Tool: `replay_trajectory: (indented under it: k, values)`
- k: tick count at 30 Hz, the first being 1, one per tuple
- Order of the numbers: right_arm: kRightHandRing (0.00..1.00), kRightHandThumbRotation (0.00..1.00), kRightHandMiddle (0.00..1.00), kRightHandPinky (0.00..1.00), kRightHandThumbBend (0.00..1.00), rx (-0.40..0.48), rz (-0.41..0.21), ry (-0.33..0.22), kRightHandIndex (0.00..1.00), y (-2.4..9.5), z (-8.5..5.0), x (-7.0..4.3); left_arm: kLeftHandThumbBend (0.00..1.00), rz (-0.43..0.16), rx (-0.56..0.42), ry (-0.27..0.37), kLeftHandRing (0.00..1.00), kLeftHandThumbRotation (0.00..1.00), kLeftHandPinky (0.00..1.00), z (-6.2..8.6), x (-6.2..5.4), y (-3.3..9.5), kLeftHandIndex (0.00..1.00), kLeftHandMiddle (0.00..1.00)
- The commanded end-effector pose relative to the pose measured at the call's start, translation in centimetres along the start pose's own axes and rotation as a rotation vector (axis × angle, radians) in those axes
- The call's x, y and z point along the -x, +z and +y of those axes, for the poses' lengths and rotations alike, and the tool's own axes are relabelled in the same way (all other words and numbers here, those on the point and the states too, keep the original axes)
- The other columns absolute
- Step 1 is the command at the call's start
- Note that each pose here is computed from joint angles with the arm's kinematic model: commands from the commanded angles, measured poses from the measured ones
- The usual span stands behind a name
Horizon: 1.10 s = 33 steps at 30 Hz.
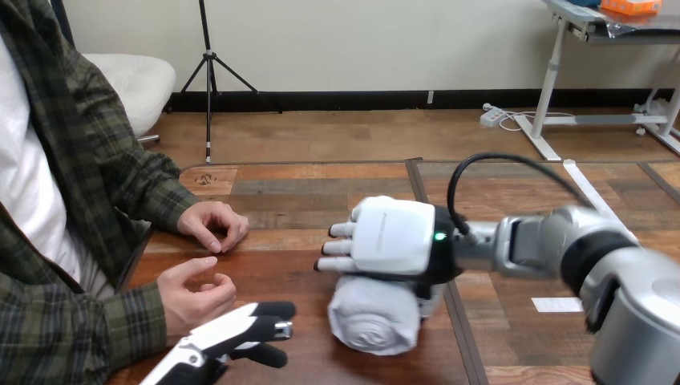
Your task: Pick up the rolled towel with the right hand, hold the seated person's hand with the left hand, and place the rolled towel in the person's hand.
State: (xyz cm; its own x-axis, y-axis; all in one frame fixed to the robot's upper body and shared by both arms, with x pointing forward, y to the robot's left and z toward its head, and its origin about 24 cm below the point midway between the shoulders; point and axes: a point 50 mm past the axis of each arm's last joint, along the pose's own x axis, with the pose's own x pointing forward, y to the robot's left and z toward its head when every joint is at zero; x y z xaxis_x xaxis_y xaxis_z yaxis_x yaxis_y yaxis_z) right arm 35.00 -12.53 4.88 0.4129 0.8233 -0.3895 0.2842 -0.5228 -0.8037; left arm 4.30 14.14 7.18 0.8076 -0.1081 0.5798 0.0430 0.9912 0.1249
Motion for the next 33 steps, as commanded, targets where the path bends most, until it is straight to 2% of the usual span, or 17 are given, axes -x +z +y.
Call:
replay_trajectory:
  k: [1, 6, 13, 14, 22, 27, 33]
  values:
    - [0.49, 0.24, 0.59, 0.41, 0.94, -0.145, 0.136, 0.002, 0.65, 0.8, 1.3, 0.1, 1.00, -0.114, 0.018, 0.057, 0.72, 0.52, 0.55, -2.0, 0.2, 2.7, 0.67, 0.73]
    - [0.30, 0.08, 0.38, 0.24, 0.82, -0.217, 0.211, -0.030, 0.46, 0.6, 1.3, 0.1, 1.00, -0.120, 0.013, 0.063, 0.69, 0.52, 0.44, -1.9, 0.1, 2.8, 0.64, 0.71]
    - [0.20, 0.02, 0.29, 0.15, 0.75, -0.309, 0.312, -0.012, 0.39, 0.1, 1.7, 0.5, 1.00, -0.124, 0.072, 0.060, 0.69, 0.50, 0.39, -2.0, 0.1, 2.8, 0.64, 0.69]
    - [0.18, 0.01, 0.27, 0.13, 0.75, -0.320, 0.325, -0.008, 0.35, 0.0, 1.8, 0.6, 1.00, -0.124, 0.078, 0.059, 0.70, 0.49, 0.38, -2.0, 0.1, 2.8, 0.65, 0.69]
    - [0.15, 0.00, 0.23, 0.10, 0.72, -0.417, 0.422, 0.035, 0.26, -0.6, 2.5, 1.4, 1.00, -0.112, 0.106, 0.070, 0.70, 0.49, 0.37, -1.9, -0.1, 2.6, 0.64, 0.67]
    - [0.15, 0.00, 0.23, 0.09, 0.73, -0.458, 0.469, 0.058, 0.25, -0.9, 2.9, 2.0, 1.00, -0.106, 0.107, 0.082, 0.69, 0.49, 0.37, -2.0, -0.2, 2.6, 0.63, 0.66]
    - [0.15, 0.00, 0.23, 0.10, 0.72, -0.577, 0.550, 0.070, 0.24, -1.2, 3.5, 2.7, 1.00, -0.113, 0.096, 0.079, 0.69, 0.49, 0.40, -1.9, -0.2, 2.5, 0.63, 0.67]
